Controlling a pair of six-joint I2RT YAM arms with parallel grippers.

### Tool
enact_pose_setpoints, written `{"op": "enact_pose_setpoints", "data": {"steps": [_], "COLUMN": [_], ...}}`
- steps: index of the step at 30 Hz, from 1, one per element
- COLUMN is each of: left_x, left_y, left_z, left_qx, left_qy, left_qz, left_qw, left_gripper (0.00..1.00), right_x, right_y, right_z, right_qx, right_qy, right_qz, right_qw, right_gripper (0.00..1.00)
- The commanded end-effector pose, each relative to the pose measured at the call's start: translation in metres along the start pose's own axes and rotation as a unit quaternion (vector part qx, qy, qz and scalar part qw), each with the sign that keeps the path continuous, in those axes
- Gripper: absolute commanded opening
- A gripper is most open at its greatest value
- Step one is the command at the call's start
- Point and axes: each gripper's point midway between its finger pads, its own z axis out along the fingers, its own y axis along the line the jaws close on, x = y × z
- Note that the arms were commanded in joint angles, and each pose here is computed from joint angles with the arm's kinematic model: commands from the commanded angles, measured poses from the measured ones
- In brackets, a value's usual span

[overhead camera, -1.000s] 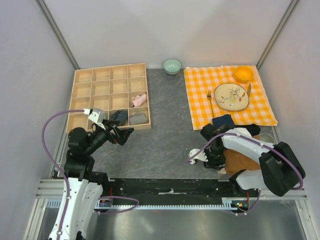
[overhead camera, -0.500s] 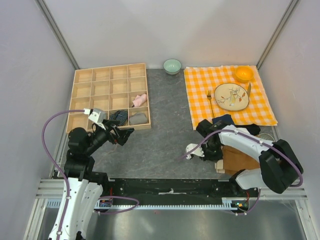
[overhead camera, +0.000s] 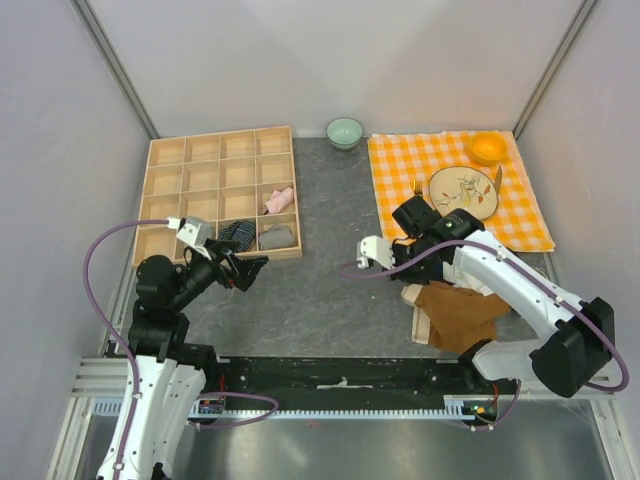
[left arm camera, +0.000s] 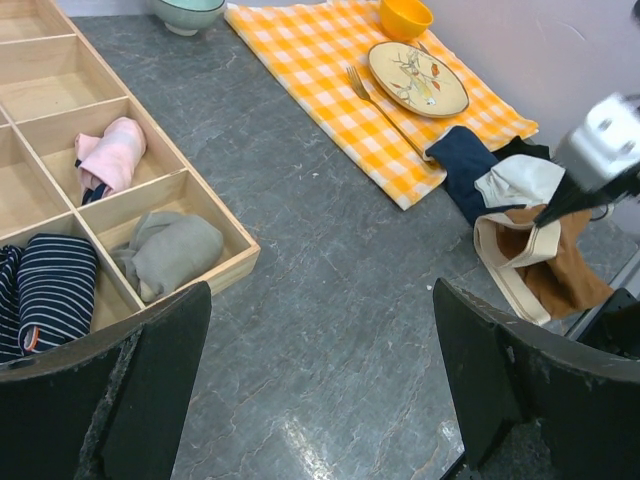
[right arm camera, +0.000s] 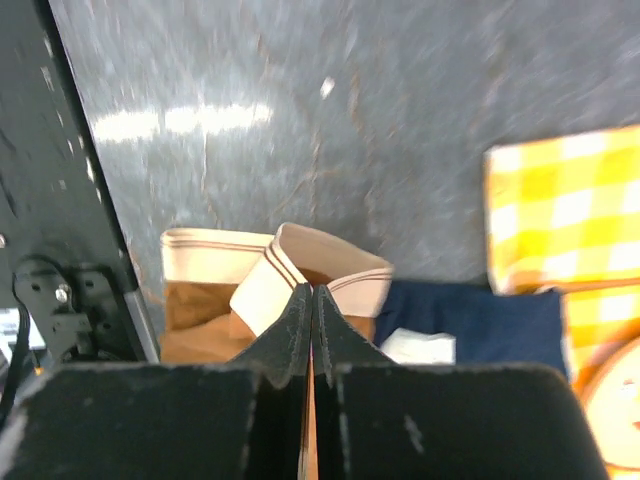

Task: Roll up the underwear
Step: Pick up the underwear from the corner of the board, then place the underwear at the center of the board.

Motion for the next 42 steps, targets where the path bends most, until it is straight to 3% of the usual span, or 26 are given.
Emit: {"op": "enact_pose_setpoints", "data": {"steps": [1,7,11,14,16,18,21,25,28,30,32,34,38,42], "left_x": [-0.004,0.000,0.001,0.001,0.000,0.000,0.000,0.000,0.003,0.006,0.007,0.008,0.019,0.031], "left_y": [-0.005,-0.001,0.000,-0.004,-0.008,-0.009,-0.010,-0.011,-0.012,-0.012,-0.013,-0.020,-0.034,-0.044], "left_z": [0.001,0.003,0.004,0.004,0.004,0.005,0.005,0.005,0.006,0.008,0.010,0.011,0.017,0.029], "left_qx": [0.011,0.005,0.005,0.017,0.026,0.031,0.033,0.036,0.040,0.043,0.048,0.068,0.102,0.117], "left_qy": [-0.008,0.002,0.006,0.004,0.003,0.003,0.003,0.002,0.003,0.010,0.012,0.015,0.039,0.092], "left_qz": [-0.005,-0.009,-0.010,-0.009,-0.009,-0.010,-0.010,-0.011,-0.018,-0.030,-0.033,-0.034,-0.031,-0.022], "left_qw": [1.000,1.000,1.000,1.000,1.000,0.999,0.999,0.999,0.999,0.999,0.998,0.997,0.993,0.989], "left_gripper": [0.98,0.98,0.98,0.98,0.98,0.98,0.98,0.98,0.99,0.99,0.99,0.99,0.92,0.84], "right_x": [-0.073,-0.176,-0.208,-0.206,-0.182,-0.173,-0.128,-0.029,0.012,0.009,-0.004,-0.022,-0.035,-0.038], "right_y": [-0.006,-0.003,0.003,-0.008,-0.022,-0.044,-0.080,-0.141,-0.161,-0.159,-0.148,-0.128,-0.094,-0.085], "right_z": [-0.046,-0.128,-0.166,-0.168,-0.145,-0.132,-0.088,-0.015,0.000,0.000,-0.002,-0.003,-0.001,-0.003], "right_qx": [-0.021,-0.048,-0.052,-0.020,0.000,0.034,0.071,0.149,0.171,0.159,0.132,0.078,-0.002,-0.024], "right_qy": [-0.129,-0.277,-0.343,-0.349,-0.329,-0.339,-0.320,-0.221,-0.195,-0.216,-0.243,-0.284,-0.313,-0.318], "right_qz": [0.001,-0.080,-0.105,-0.080,-0.020,0.014,0.124,0.276,0.327,0.328,0.306,0.269,0.209,0.186], "right_qw": [0.991,0.956,0.932,0.934,0.944,0.940,0.936,0.923,0.909,0.906,0.911,0.917,0.926,0.929], "right_gripper": [0.00,0.00,0.00,0.00,0.00,0.00,0.00,0.00,0.01,0.13,0.31,0.40,0.50,0.52]}}
